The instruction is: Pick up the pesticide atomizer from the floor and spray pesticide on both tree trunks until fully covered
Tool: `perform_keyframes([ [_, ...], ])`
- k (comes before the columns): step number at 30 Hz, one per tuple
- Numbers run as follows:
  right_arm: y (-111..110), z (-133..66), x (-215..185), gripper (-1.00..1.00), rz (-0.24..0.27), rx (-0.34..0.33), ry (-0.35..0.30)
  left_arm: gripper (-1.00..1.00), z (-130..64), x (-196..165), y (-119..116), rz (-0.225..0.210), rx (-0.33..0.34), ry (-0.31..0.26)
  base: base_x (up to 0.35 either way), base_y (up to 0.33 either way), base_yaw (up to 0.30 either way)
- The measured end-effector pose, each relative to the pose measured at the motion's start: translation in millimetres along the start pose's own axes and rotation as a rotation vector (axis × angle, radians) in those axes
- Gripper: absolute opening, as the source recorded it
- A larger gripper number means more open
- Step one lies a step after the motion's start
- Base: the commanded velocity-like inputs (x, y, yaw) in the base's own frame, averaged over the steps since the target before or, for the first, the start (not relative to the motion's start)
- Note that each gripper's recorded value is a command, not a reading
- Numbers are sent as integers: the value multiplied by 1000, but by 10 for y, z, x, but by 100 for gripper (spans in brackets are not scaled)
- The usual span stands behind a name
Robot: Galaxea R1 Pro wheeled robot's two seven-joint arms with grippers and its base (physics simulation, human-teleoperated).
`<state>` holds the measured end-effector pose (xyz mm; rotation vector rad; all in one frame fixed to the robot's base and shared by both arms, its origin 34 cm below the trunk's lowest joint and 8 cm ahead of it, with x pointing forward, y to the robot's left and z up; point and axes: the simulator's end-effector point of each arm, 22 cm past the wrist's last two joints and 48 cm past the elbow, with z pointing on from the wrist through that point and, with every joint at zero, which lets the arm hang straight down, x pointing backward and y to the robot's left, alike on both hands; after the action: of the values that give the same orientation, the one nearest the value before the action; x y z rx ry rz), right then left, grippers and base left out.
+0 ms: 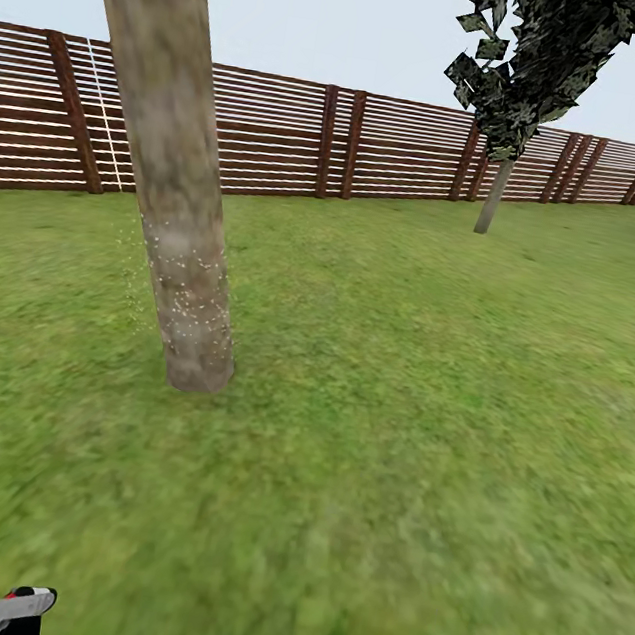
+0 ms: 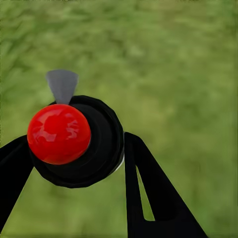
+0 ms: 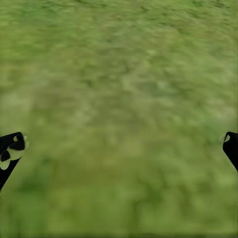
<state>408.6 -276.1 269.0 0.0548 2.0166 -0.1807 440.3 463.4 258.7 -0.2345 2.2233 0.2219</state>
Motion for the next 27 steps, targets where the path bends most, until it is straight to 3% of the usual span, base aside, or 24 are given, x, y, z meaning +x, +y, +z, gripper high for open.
perform_keyframes([
  [27, -35, -106, -516, 100, -1, -1, 1, -100, -220, -479, 15, -1, -2, -1, 0, 0, 0],
])
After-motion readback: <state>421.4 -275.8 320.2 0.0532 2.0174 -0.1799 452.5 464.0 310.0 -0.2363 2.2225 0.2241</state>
